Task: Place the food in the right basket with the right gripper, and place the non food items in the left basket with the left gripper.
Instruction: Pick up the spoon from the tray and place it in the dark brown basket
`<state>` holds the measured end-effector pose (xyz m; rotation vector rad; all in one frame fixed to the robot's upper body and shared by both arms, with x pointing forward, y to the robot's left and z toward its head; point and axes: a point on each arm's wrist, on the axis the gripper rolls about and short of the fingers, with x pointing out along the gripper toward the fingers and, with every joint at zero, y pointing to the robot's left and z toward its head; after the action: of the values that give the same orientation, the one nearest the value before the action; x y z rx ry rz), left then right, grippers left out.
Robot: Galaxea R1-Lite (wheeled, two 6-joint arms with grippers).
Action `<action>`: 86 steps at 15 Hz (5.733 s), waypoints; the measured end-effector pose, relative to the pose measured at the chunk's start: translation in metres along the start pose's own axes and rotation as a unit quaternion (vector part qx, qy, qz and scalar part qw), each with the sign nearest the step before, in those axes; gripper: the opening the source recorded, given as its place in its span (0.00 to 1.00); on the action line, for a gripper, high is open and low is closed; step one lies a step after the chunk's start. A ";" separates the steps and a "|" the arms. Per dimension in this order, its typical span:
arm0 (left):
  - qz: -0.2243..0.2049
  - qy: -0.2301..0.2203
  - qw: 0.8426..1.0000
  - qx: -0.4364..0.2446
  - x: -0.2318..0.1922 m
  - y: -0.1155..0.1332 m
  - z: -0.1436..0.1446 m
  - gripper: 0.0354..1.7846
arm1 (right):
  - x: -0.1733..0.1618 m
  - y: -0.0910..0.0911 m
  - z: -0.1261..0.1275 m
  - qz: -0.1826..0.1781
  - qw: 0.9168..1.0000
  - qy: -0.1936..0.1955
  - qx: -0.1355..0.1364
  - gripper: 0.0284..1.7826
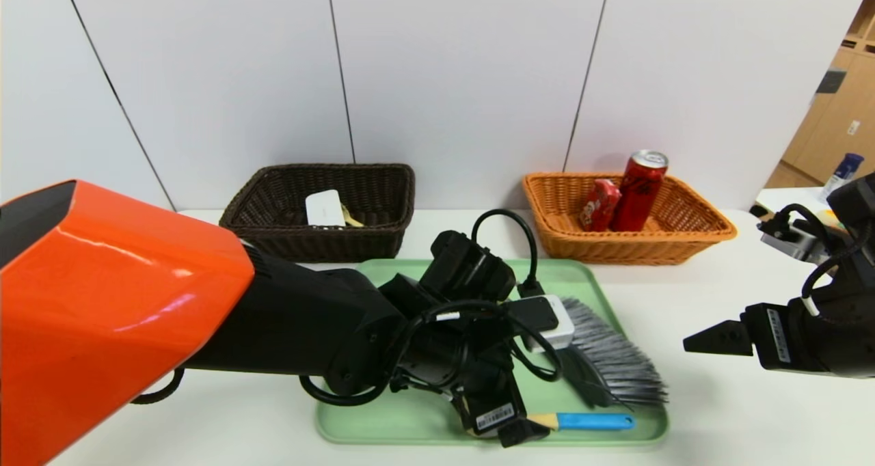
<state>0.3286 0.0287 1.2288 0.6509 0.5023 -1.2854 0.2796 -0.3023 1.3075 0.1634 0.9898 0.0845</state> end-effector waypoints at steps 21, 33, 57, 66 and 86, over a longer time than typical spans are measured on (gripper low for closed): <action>-0.011 -0.049 0.999 -0.007 -0.021 -0.017 0.031 0.94 | 0.000 -0.001 -0.007 -0.001 1.000 0.007 -0.002 0.96; -0.034 -0.066 0.996 -0.056 -0.030 -0.015 0.042 0.94 | 0.000 -0.001 -0.007 -0.002 1.000 0.007 -0.001 0.96; 0.014 -0.029 0.997 -0.067 0.005 -0.010 0.016 0.94 | 0.002 -0.003 -0.011 -0.004 1.000 0.015 -0.001 0.96; 0.020 -0.023 0.997 -0.074 0.008 -0.003 0.010 0.94 | 0.003 -0.002 -0.014 -0.003 1.000 0.019 -0.005 0.96; 0.008 -0.043 0.997 -0.065 0.003 -0.007 0.014 0.94 | 0.005 -0.001 -0.016 -0.001 1.000 0.025 -0.012 0.96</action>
<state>0.3222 0.0155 1.2361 0.4889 0.5041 -1.2489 0.2693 -0.3006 1.2943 0.1392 1.0390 0.0999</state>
